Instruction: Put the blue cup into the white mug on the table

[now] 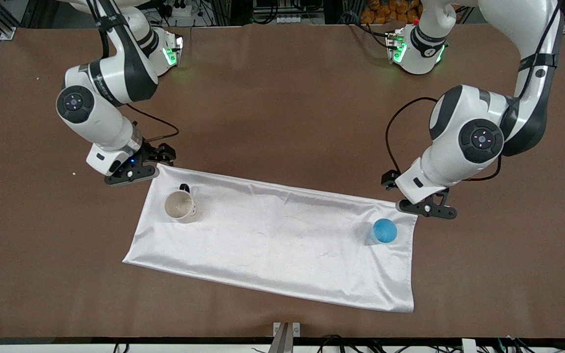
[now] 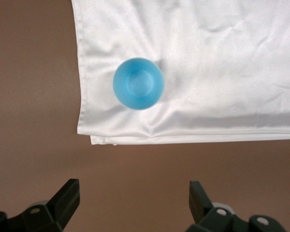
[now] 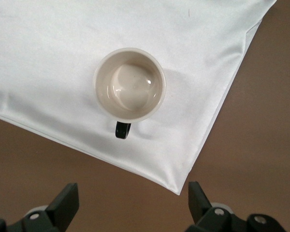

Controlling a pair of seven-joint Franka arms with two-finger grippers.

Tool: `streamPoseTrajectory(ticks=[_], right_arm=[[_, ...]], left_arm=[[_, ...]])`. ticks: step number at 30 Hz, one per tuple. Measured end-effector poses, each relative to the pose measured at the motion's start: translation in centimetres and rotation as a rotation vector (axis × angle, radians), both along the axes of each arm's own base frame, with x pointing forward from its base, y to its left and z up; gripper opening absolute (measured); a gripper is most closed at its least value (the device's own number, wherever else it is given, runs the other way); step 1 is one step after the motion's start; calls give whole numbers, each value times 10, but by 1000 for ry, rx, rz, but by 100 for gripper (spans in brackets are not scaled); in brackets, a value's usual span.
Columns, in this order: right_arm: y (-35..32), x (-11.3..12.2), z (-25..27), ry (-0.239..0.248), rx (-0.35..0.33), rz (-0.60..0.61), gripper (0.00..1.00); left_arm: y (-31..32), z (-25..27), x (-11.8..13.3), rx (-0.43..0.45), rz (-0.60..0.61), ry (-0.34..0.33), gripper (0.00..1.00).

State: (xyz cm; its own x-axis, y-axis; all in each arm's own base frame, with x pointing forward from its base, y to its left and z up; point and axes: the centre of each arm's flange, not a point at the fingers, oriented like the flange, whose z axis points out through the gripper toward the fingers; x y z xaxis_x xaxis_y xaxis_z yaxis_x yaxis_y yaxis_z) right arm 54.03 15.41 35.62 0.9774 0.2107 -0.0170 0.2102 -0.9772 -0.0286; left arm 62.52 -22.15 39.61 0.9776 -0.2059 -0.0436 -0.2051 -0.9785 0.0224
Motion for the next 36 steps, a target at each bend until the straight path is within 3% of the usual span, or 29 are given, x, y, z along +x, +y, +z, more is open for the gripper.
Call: streamPoseTrajectory(ticks=[15, 36], right_arm=[[7, 16, -59, -43, 23, 0, 100], [5, 7, -116, -109, 45, -4, 100]], left_arm=[[-20, -53, 11, -3, -34, -28, 100], [-27, -103, 32, -1, -68, -101, 100]])
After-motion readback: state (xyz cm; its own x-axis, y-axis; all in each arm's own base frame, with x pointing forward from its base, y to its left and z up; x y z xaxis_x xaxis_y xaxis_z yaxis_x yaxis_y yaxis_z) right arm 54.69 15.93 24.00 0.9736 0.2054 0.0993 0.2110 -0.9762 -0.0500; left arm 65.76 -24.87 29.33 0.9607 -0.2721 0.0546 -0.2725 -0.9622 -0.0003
